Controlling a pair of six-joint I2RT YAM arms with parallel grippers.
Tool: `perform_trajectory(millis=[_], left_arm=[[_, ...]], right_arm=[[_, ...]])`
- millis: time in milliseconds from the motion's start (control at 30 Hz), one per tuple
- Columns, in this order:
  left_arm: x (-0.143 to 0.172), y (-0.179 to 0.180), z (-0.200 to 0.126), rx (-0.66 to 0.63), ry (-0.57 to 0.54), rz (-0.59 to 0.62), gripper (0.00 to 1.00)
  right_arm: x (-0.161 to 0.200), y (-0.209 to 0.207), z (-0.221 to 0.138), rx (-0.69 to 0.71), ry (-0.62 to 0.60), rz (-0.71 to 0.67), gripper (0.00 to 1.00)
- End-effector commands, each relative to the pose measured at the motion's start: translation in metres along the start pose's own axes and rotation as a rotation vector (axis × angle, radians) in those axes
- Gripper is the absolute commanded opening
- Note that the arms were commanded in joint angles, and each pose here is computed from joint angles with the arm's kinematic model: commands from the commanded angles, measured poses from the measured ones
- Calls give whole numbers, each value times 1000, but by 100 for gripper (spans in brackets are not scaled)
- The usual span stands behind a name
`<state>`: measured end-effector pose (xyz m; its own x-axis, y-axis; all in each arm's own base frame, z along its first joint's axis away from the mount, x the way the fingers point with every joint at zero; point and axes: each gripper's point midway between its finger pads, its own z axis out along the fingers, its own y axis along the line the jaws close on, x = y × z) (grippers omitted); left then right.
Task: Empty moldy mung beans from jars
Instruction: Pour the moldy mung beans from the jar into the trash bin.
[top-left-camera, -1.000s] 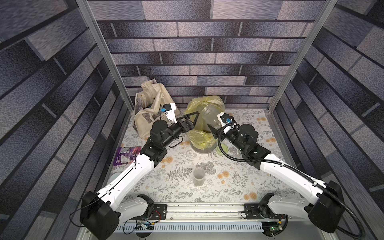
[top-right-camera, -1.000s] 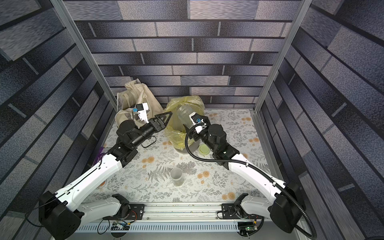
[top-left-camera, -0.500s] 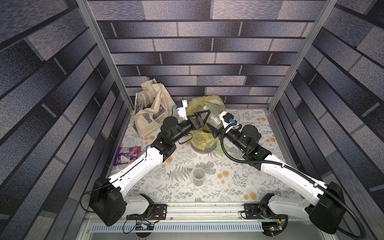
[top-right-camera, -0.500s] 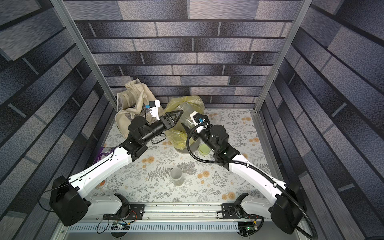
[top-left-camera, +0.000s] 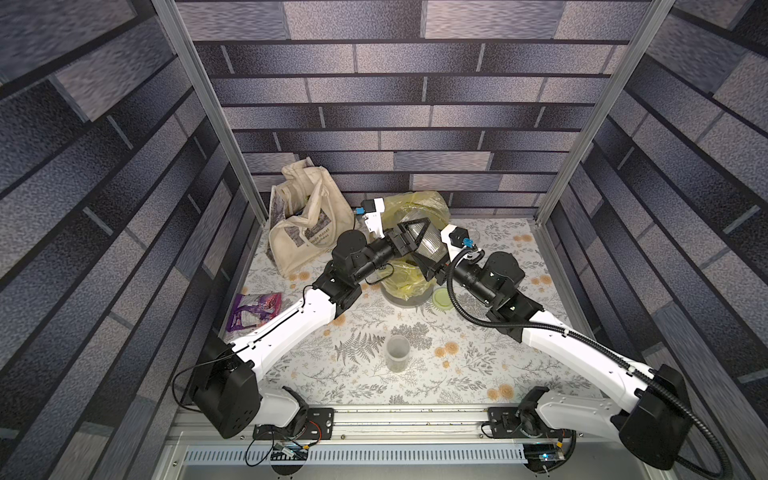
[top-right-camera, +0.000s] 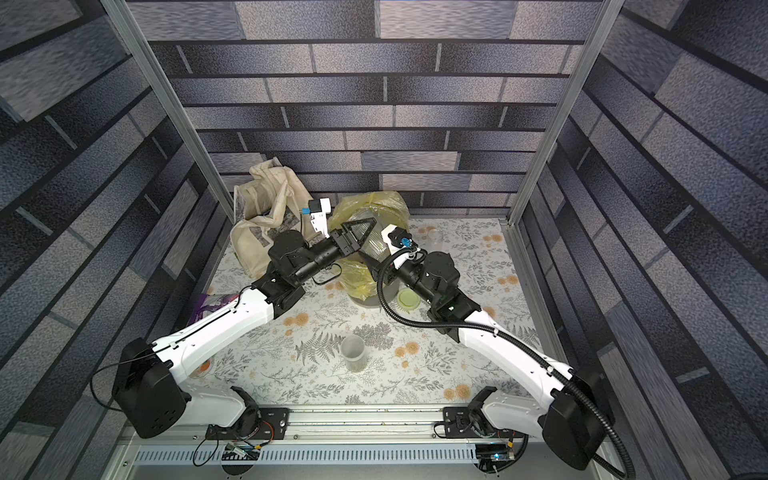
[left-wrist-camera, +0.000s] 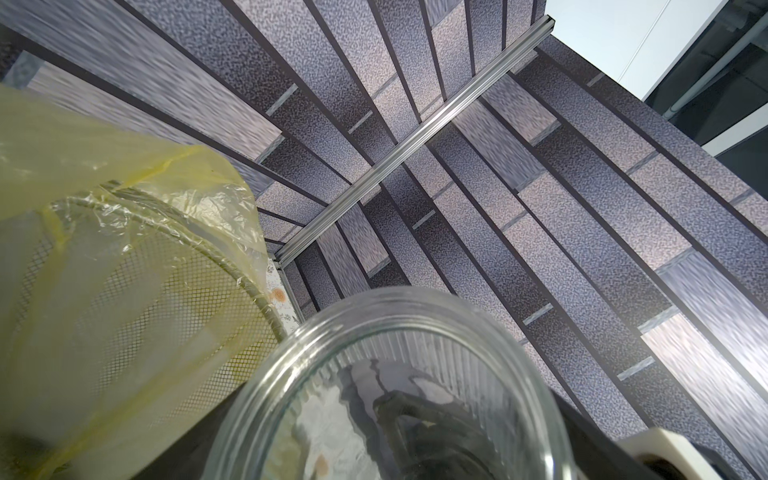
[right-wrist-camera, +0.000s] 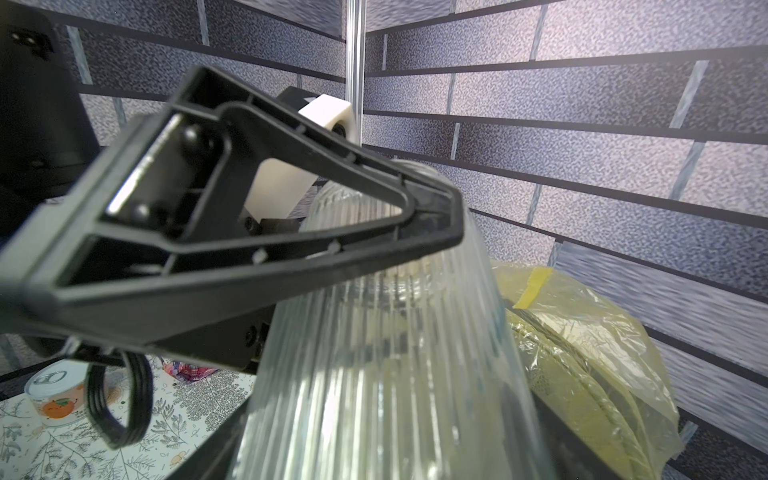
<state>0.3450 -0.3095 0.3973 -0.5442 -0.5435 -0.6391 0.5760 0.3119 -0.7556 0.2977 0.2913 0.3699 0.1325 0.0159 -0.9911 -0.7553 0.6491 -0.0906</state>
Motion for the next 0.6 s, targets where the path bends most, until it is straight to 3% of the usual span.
perform_trajectory(millis=[0, 133, 400, 567], left_arm=[[-3, -1, 8, 4, -12, 33, 94], [4, -1, 12, 37, 31, 43, 66], [11, 5, 21, 78, 115, -12, 45], [2, 0, 22, 118, 118, -44, 32]], right_arm=[[-43, 7, -3, -45, -160, 0, 29], [-43, 8, -1, -48, -157, -3, 29], [-47, 4, 1, -29, -146, -44, 30], [-47, 6, 2, -39, -142, -61, 44]])
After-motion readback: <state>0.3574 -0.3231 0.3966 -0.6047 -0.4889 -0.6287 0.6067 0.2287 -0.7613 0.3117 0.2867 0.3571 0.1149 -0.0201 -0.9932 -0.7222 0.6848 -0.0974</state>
